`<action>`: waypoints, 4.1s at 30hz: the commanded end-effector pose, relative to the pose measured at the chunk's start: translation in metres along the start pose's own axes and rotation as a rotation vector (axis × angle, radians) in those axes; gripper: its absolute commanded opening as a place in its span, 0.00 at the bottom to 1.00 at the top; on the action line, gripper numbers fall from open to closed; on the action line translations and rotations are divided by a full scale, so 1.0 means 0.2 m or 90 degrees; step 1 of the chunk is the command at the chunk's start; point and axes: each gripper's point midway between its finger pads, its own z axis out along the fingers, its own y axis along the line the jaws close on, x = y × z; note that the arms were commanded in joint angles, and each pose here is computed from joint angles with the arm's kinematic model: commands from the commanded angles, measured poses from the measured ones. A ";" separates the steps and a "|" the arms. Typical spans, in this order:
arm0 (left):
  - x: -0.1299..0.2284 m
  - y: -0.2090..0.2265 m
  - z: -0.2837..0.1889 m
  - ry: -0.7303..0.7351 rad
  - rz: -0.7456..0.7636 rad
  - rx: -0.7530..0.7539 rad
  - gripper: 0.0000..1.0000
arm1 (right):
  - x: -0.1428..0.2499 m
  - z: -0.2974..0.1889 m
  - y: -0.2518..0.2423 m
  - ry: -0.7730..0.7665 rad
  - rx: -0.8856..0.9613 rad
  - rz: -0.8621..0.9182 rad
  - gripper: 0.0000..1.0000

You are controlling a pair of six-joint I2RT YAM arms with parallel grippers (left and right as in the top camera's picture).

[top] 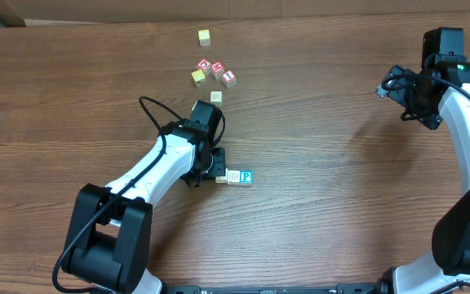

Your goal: Flip 5 blocks

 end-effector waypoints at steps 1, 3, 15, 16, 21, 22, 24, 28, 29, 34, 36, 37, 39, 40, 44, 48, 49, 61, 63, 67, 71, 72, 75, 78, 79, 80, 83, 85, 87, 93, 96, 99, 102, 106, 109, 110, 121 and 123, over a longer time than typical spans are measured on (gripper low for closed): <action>0.02 -0.01 0.00 0.014 0.012 0.010 0.04 | -0.03 -0.04 0.01 -0.019 -0.009 -0.002 1.00; 0.04 -0.01 0.00 0.022 0.012 0.014 0.04 | -0.03 -0.04 0.01 -0.019 -0.009 -0.002 1.00; 0.11 -0.02 0.00 0.061 0.008 0.025 0.04 | -0.03 -0.04 0.01 -0.019 -0.009 -0.002 1.00; 0.11 -0.01 0.00 0.065 0.008 0.022 0.04 | -0.03 -0.04 0.01 -0.019 -0.009 -0.002 1.00; 0.07 0.01 -0.05 0.051 0.009 -0.008 0.04 | -0.03 -0.04 0.01 -0.019 -0.009 -0.002 1.00; 0.04 0.01 -0.07 0.041 0.010 -0.012 0.04 | -0.03 -0.04 0.01 -0.019 -0.009 -0.002 1.00; -0.04 -0.01 -0.12 0.012 0.012 -0.015 0.04 | -0.03 -0.04 0.01 -0.018 -0.009 -0.002 1.00; -0.18 -0.03 -0.19 -0.057 0.003 -0.018 0.04 | -0.03 -0.04 0.01 -0.019 -0.009 -0.002 1.00; -0.21 -0.03 -0.19 -0.070 -0.007 -0.018 0.04 | -0.03 -0.04 0.01 -0.019 -0.009 -0.002 1.00; -0.24 -0.06 -0.15 -0.082 -0.032 -0.002 0.04 | -0.03 -0.04 0.01 -0.019 -0.009 -0.002 1.00; -0.23 -0.08 -0.12 -0.076 -0.034 -0.002 0.04 | -0.03 -0.04 0.01 -0.019 -0.009 -0.002 1.00; -0.22 -0.09 -0.09 -0.072 -0.030 -0.004 0.04 | -0.03 -0.04 0.01 -0.019 -0.009 -0.002 1.00; -0.22 -0.11 -0.06 -0.064 -0.023 -0.006 0.04 | -0.03 -0.04 0.01 -0.019 -0.009 -0.002 1.00; -0.21 -0.12 -0.04 -0.060 -0.019 -0.007 0.04 | -0.03 -0.04 0.01 -0.019 -0.009 -0.002 1.00; -0.18 -0.12 0.02 -0.038 -0.011 -0.017 0.04 | -0.03 -0.04 0.01 -0.019 -0.009 -0.002 1.00; -0.15 -0.13 0.06 -0.016 -0.010 -0.015 0.04 | -0.03 -0.04 0.01 -0.019 -0.009 -0.002 1.00; -0.15 -0.13 0.06 -0.014 -0.010 -0.014 0.04 | -0.03 -0.04 0.01 -0.019 -0.009 -0.002 1.00; -0.08 -0.16 0.06 0.022 -0.004 0.009 0.04 | -0.03 -0.04 0.01 -0.019 -0.009 -0.002 1.00; -0.08 -0.15 0.05 0.025 -0.004 0.008 0.04 | -0.03 -0.04 0.01 -0.018 -0.009 -0.002 1.00; -0.07 -0.15 0.05 0.027 -0.004 0.006 0.04 | -0.03 -0.04 0.01 -0.019 -0.009 -0.002 1.00; -0.07 -0.15 0.06 0.029 -0.004 0.006 0.04 | -0.03 -0.04 0.01 -0.018 -0.009 -0.002 1.00; -0.07 -0.15 0.05 0.030 -0.004 0.006 0.04 | -0.03 -0.04 0.01 -0.018 -0.009 -0.002 1.00; -0.06 -0.14 0.05 0.035 -0.005 0.003 0.04 | -0.03 -0.04 0.01 -0.019 -0.009 -0.002 1.00; -0.05 -0.14 0.05 0.039 -0.005 0.001 0.04 | -0.03 -0.04 0.01 -0.018 -0.009 -0.002 1.00; -0.05 -0.14 0.05 0.039 -0.005 0.001 0.04 | -0.03 -0.04 0.01 -0.019 -0.009 -0.002 1.00; -0.05 -0.14 0.05 0.038 -0.005 0.001 0.04 | -0.03 -0.04 0.01 -0.019 -0.009 -0.002 1.00; -0.07 -0.14 0.05 0.028 -0.005 0.003 0.04 | -0.03 -0.04 0.01 -0.019 -0.009 -0.002 1.00; -0.11 -0.14 0.04 0.015 -0.008 0.002 0.04 | -0.03 -0.04 0.01 -0.019 -0.009 -0.002 1.00; -0.16 -0.13 0.01 -0.001 -0.017 0.000 0.04 | -0.03 -0.04 0.01 -0.019 -0.009 -0.002 1.00; -0.26 -0.06 -0.10 -0.015 -0.049 -0.008 0.04 | -0.03 -0.04 0.01 -0.019 -0.009 -0.002 1.00; -0.22 0.00 -0.10 0.008 -0.058 -0.036 0.04 | -0.03 -0.04 0.01 -0.019 -0.009 -0.002 1.00; -0.13 0.03 -0.08 0.047 -0.057 -0.052 0.04 | -0.03 -0.04 0.01 -0.019 -0.009 -0.002 1.00; -0.05 0.04 -0.04 0.077 -0.049 -0.065 0.05 | -0.03 -0.04 0.01 -0.019 -0.009 -0.002 1.00; 0.02 0.03 0.02 0.090 -0.046 -0.063 0.04 | -0.03 -0.04 0.01 -0.019 -0.009 -0.002 1.00; 0.03 0.02 0.05 0.090 -0.046 -0.052 0.04 | -0.03 -0.04 0.01 -0.019 -0.009 -0.002 1.00; 0.03 0.01 0.05 0.090 -0.046 -0.048 0.04 | -0.03 -0.04 0.01 -0.019 -0.009 -0.002 1.00; 0.02 -0.04 0.05 0.090 -0.047 -0.009 0.04 | -0.03 -0.04 0.01 -0.018 -0.009 -0.002 1.00; 0.02 -0.04 0.05 0.090 -0.047 -0.008 0.04 | -0.03 -0.04 0.01 -0.018 -0.009 -0.002 1.00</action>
